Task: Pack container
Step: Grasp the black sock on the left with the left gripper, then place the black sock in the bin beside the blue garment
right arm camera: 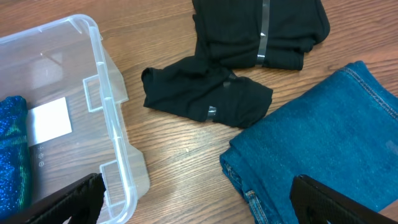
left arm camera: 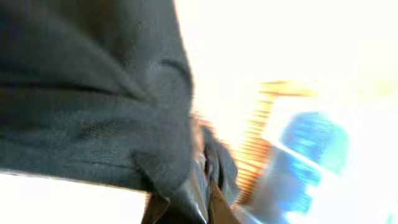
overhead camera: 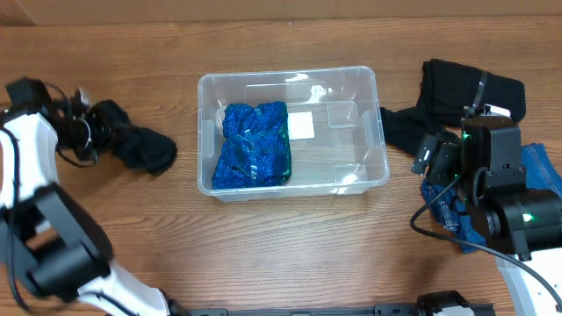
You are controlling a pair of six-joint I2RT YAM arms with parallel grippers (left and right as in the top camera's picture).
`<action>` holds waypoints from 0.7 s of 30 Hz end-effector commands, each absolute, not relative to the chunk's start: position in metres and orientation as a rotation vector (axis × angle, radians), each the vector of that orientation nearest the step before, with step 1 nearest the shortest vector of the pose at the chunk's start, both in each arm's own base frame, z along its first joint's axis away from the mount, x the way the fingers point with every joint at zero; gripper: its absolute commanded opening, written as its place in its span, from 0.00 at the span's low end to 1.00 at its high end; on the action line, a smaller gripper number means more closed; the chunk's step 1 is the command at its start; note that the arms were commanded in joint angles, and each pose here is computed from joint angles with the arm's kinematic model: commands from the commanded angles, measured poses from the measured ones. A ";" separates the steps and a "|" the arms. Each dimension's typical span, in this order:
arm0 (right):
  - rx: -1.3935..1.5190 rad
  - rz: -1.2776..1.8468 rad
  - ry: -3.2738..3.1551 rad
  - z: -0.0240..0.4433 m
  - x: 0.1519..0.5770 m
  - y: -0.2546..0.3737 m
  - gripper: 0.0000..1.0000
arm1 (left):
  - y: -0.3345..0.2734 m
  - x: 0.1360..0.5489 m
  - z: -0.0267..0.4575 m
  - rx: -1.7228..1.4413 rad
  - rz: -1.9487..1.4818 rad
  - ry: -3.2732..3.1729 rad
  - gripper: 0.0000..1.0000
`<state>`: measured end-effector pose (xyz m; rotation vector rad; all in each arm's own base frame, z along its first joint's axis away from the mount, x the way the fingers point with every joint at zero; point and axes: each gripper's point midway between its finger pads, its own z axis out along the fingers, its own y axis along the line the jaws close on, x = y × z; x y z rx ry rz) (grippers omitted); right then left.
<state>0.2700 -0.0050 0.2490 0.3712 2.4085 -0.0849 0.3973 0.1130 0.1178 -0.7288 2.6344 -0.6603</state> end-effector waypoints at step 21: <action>0.363 -0.050 2.391 0.258 0.272 -0.002 1.00 | -0.309 0.378 0.154 0.465 -0.967 2.582 0.20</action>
